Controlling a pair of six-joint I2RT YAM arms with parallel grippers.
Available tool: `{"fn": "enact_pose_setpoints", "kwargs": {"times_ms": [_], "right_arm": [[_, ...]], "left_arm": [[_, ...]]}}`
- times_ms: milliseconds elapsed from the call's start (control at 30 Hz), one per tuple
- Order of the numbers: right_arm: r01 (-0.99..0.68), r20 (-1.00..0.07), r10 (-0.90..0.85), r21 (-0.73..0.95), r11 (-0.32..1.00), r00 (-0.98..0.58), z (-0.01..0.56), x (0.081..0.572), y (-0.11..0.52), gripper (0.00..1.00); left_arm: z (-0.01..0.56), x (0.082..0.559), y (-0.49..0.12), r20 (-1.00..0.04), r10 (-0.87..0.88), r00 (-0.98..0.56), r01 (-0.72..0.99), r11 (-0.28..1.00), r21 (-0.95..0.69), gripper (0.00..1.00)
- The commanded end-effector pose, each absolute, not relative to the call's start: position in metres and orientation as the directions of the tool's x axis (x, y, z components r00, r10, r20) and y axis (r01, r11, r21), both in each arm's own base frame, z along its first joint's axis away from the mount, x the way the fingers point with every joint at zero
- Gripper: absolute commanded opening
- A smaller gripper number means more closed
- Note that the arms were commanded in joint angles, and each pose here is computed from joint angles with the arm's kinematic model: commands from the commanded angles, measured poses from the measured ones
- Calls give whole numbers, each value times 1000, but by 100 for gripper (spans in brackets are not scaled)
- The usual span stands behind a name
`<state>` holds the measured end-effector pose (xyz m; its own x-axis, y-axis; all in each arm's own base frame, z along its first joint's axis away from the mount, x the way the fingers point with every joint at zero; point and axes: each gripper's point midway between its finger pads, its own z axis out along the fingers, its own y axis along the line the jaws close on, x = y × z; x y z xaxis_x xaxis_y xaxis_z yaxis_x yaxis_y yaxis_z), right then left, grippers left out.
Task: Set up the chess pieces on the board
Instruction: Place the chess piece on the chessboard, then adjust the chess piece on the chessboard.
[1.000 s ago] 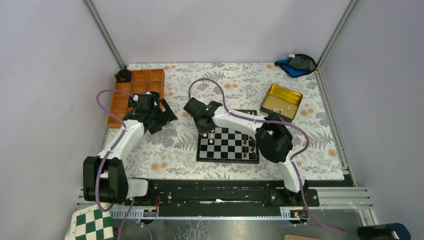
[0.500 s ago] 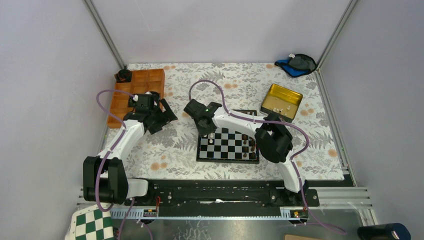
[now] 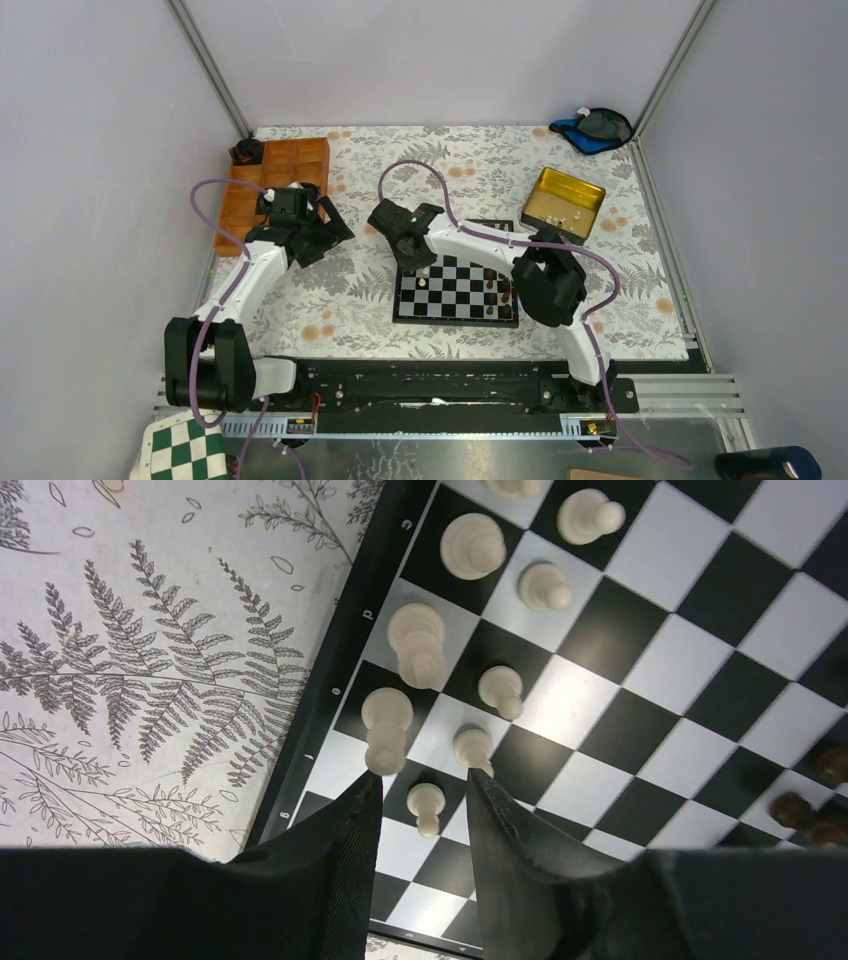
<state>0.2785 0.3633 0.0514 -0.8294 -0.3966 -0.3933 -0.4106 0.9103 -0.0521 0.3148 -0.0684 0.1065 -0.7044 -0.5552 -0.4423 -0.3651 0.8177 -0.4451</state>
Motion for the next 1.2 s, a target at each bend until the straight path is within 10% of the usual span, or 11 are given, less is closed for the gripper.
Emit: {"fn": "enact_pose_setpoints", "kwargs": {"times_ms": [0,633,933,1167], "right_arm": [[-402,-562,-360,-53,914,-745,133,297,367,43],[-92,-683,-97,-43,995,-724,190,366,246,46],[-161,-541,-119,31,986,-832,132,327,255,3],[-251,-483,-200,43,967,-852,99,297,293,0]], "left_arm": [[127,327,-66,-501,-558,-662,-341,819,-462,99],[124,325,-65,-499,-559,-662,-349,819,-456,99],[115,323,-65,-482,-558,-675,-362,820,-443,99],[108,320,-65,-470,-552,-689,-367,825,-431,99]]}}
